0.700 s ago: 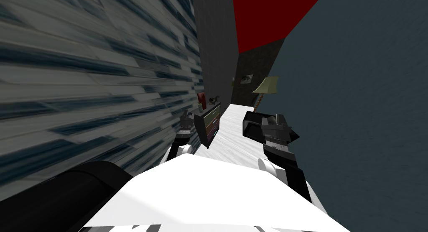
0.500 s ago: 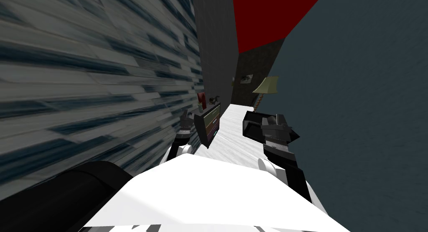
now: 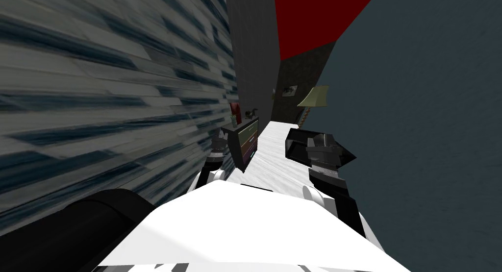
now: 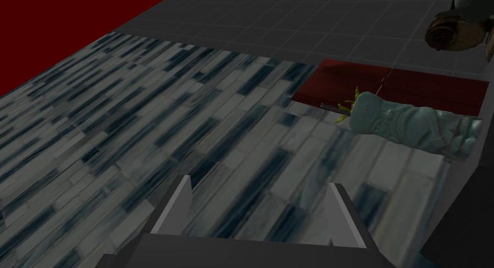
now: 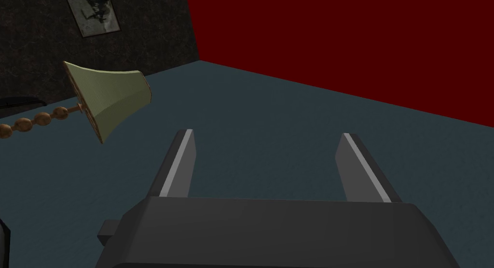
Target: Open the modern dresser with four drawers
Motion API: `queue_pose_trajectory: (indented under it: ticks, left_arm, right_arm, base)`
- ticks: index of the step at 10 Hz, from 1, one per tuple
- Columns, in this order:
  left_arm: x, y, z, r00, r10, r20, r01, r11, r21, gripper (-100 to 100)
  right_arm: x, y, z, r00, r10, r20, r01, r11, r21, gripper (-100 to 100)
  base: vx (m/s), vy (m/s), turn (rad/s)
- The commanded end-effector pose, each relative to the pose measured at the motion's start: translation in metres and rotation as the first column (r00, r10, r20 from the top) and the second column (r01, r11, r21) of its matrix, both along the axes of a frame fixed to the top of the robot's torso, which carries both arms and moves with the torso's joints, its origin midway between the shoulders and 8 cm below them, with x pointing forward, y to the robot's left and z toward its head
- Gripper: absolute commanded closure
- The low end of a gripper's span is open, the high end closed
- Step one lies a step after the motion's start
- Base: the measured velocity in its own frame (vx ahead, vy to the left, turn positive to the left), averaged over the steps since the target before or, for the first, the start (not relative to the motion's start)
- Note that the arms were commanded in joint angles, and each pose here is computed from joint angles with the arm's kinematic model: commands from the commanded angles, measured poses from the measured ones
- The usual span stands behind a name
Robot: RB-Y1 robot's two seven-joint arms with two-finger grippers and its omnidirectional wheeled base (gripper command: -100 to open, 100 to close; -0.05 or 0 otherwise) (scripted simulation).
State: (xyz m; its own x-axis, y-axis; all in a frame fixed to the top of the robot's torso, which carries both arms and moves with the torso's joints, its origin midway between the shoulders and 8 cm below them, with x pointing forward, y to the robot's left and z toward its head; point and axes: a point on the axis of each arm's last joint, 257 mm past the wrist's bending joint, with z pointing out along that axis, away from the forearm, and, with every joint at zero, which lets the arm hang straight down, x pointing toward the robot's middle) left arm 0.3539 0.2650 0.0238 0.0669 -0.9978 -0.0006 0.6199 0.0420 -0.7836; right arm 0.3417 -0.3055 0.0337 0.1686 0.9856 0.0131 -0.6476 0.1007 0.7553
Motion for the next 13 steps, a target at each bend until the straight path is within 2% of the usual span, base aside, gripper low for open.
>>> queue_pose_trajectory:
  ticks: [1, 2, 3, 4, 6, 8, 11, 13]
  left_arm:
    - [0.000, 0.000, 0.000, 1.0000, 0.000, 0.000, 0.000, 1.0000, 0.000, 0]
    - [0.000, 0.000, 0.000, 1.0000, 0.000, 0.000, 0.000, 1.0000, 0.000, 0]
    - [0.004, -0.004, -0.005, 0.9996, -0.018, -0.020, 0.018, 0.9992, 0.036, -100]
    - [0.006, -0.005, -0.008, 0.9992, -0.023, -0.031, 0.025, 0.9985, 0.049, -100]
    - [0.016, -0.007, -0.023, 0.9963, -0.033, -0.079, 0.039, 0.9960, 0.080, -100]
    - [0.026, -0.004, -0.039, 0.9918, -0.028, -0.125, 0.039, 0.9954, 0.087, -100]
    - [0.040, 0.001, -0.060, 0.9831, -0.014, -0.182, 0.028, 0.9970, 0.072, -100]
    - [0.050, 0.005, -0.077, 0.9737, -0.005, -0.228, 0.019, 0.9979, 0.062, -100]
  right_arm:
    - [0.000, 0.000, 0.000, 1.000, 0.000, 0.000, 0.000, 1.000, 0.000, 0]
    - [0.000, 0.000, 0.000, 1.000, 0.000, 0.000, 0.000, 1.000, 0.000, 0]
    - [0.000, 0.000, 0.000, 1.000, 0.000, 0.000, 0.000, 1.000, 0.000, 0]
    - [0.000, 0.000, 0.000, 1.000, 0.000, -0.001, 0.000, 1.000, 0.000, 0]
    - [0.000, 0.000, 0.000, 1.000, 0.000, -0.001, 0.000, 1.000, 0.000, 0]
    - [0.000, 0.000, 0.000, 1.000, 0.000, -0.001, 0.000, 1.000, 0.000, 0]
    - [0.000, 0.000, 0.000, 1.000, 0.000, -0.001, 0.000, 1.000, 0.000, 0]
    - [0.000, 0.000, 0.000, 1.000, 0.000, -0.001, 0.000, 1.000, 0.000, 0]
  base:
    - [0.000, 0.000, 0.000]
    - [0.000, 0.000, 0.000]
    - [0.047, -0.008, -0.008]
    - [0.071, -0.011, -0.009]
    - [0.126, -0.045, -0.020]
    - [0.179, -0.060, -0.018]
    - [0.179, -0.062, -0.018]
    - [0.195, -0.043, -0.026]
